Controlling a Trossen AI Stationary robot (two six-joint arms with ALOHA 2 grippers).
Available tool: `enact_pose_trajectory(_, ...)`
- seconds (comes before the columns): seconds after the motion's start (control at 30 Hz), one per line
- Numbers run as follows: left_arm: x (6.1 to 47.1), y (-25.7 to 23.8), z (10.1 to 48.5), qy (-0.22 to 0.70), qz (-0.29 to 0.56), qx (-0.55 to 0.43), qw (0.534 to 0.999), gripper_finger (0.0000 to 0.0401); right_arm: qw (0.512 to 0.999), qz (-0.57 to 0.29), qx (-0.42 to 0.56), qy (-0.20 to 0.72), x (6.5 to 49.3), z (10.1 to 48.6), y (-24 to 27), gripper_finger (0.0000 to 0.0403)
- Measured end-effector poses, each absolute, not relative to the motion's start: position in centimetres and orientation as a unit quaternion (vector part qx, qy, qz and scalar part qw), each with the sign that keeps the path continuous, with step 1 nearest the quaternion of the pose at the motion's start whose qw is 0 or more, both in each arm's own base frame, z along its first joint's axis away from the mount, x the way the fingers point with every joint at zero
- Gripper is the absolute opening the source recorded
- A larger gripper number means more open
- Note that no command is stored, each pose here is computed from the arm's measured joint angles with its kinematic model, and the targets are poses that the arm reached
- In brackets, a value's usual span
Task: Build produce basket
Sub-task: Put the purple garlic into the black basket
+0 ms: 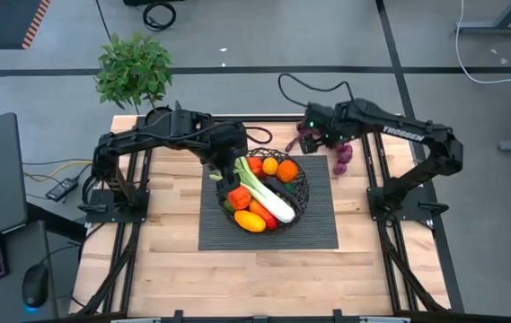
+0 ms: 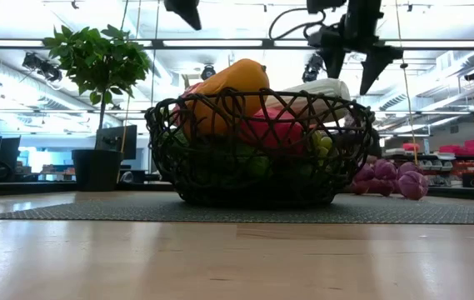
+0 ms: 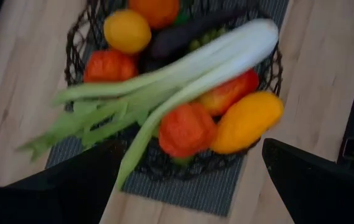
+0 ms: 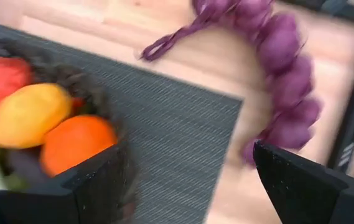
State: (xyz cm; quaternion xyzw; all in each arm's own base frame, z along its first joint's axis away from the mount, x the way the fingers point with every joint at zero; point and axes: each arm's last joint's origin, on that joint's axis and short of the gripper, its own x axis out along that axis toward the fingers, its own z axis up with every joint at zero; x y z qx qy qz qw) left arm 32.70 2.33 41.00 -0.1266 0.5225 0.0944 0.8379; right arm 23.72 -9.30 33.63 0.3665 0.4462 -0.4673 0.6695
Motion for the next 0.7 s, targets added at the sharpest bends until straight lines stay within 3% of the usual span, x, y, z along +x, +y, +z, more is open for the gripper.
enact_pose_trajectory(0.33,34.8,3.1,42.4,0.401,0.104,-0.162,0.896,0.0394,0.654,-0.434,0.304,0.54,21.9,31.8,-15.7,0.0347)
enact_pose_trajectory(0.7,33.4,4.1,43.7,0.368,0.15,-0.248,0.883,0.0394,0.612,-0.376,0.264,0.644,22.0,27.1,-20.8,0.0347)
